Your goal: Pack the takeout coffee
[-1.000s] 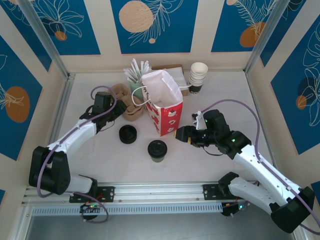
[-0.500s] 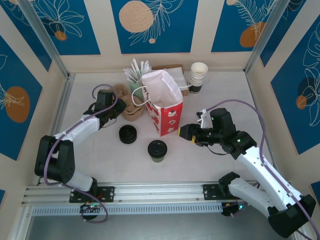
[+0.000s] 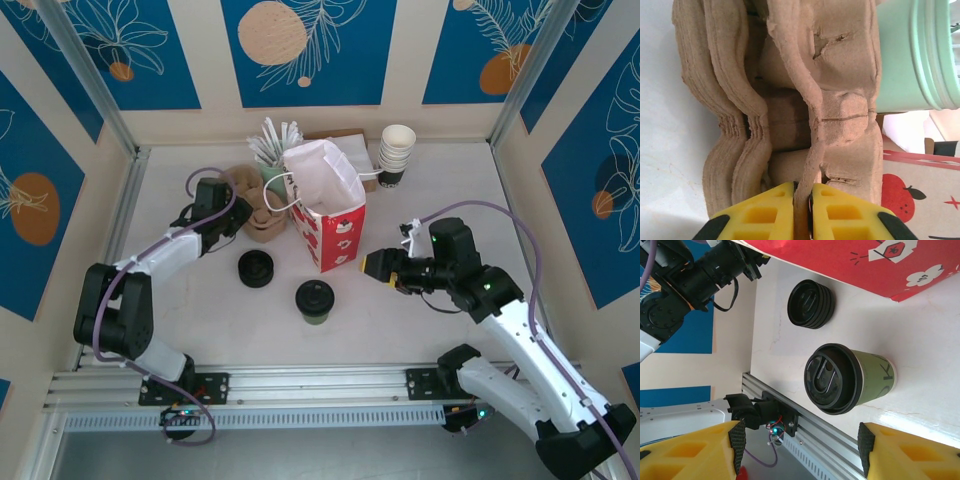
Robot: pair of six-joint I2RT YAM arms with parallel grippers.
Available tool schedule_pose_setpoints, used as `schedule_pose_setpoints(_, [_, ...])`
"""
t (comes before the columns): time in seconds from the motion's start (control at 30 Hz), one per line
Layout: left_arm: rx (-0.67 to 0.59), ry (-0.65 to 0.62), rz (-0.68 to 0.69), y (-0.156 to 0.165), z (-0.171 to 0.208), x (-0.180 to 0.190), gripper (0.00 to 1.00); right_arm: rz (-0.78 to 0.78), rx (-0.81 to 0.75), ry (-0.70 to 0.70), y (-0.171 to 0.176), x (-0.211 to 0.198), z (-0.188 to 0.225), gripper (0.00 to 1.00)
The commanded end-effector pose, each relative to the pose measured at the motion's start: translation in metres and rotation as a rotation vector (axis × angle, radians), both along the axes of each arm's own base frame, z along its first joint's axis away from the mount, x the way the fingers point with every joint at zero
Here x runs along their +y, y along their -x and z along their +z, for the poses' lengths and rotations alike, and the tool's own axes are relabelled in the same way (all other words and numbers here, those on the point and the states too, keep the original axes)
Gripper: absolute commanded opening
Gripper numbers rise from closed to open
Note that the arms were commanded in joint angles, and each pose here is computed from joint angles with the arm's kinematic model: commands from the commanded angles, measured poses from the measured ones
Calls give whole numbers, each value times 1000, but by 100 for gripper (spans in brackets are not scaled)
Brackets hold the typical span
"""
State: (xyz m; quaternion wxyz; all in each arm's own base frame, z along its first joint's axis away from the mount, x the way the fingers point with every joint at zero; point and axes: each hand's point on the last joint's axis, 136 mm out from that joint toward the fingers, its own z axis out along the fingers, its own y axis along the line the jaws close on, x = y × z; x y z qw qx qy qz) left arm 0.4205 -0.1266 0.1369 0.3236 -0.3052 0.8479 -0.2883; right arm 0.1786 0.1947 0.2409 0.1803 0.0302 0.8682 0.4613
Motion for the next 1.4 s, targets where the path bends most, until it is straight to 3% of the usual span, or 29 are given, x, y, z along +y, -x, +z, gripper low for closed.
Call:
schedule_pose_setpoints(0.0, [-129, 58, 4, -13, 51, -1, 11, 7, -25, -19, 4, -2, 18, 63])
schedule_pose_setpoints(0.27, [-227, -7, 16, 5, 117, 15, 9, 8, -61, -36, 4, -2, 32, 63])
schedule_pose_setpoints(0.53, [-297, -144, 19, 70, 179, 45, 9, 60, -203, -77, 2, 3, 69, 63])
schedule_pose_setpoints(0.73, [-372, -166, -97, 116, 217, 41, 9, 129, -351, -119, 0, 11, 107, 63])
schedule_pose_setpoints(0.83, [-412, -138, -217, 135, 235, 25, 9, 168, -403, -142, -1, 18, 124, 63])
schedule_pose_setpoints(1.03, [-511, 53, -489, 165, 264, -24, 9, 239, -480, -184, -6, 36, 148, 63])
schedule_pose_setpoints(1.37, [-548, 151, -664, 195, 264, -63, 10, 359, -533, -194, -7, 77, 169, 63])
